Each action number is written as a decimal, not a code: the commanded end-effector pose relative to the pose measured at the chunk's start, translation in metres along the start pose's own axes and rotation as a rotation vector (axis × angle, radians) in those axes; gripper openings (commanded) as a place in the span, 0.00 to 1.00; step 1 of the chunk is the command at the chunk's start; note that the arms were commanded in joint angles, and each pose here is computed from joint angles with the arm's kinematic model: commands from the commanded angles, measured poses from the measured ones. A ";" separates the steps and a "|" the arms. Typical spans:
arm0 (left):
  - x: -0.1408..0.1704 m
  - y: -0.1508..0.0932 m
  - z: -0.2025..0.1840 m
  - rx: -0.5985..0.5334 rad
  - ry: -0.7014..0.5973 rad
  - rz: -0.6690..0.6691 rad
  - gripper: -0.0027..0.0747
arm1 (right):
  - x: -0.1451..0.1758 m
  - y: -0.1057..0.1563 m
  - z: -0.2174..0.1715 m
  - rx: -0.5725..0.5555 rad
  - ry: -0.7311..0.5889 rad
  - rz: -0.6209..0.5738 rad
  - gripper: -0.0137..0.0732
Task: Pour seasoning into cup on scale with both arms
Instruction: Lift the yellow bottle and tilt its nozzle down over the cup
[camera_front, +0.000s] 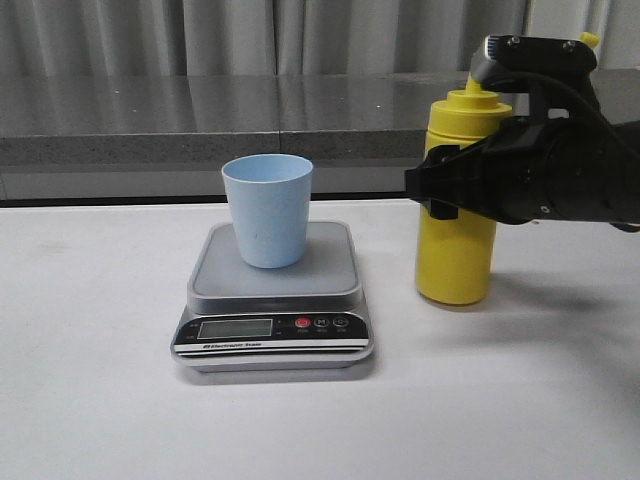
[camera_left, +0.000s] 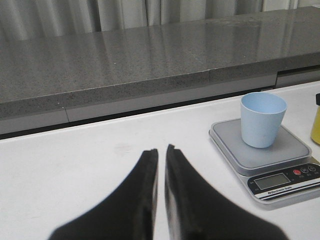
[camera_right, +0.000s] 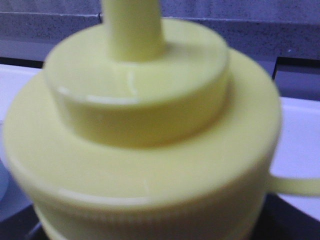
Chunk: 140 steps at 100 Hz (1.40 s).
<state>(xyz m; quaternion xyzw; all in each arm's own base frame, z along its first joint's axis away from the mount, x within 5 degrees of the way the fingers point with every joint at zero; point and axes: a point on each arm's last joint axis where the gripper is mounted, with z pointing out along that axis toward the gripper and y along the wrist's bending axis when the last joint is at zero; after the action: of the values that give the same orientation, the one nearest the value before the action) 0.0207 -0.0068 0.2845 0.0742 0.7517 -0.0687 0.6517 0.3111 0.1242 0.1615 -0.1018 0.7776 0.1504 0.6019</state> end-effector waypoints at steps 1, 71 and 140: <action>-0.014 0.000 -0.002 0.000 -0.086 -0.019 0.08 | -0.036 0.006 0.001 -0.034 -0.141 -0.091 0.18; -0.014 0.000 -0.002 0.000 -0.086 -0.019 0.08 | -0.099 0.023 0.041 -0.131 0.253 -1.012 0.18; -0.014 0.000 -0.002 0.000 -0.086 -0.019 0.08 | -0.115 0.079 0.045 -0.060 0.262 -1.763 0.18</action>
<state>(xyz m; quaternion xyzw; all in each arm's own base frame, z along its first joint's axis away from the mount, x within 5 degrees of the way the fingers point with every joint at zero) 0.0207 -0.0068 0.2845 0.0742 0.7517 -0.0687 0.6517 0.3547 0.2061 0.2408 -0.6993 0.5161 -0.3126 0.3833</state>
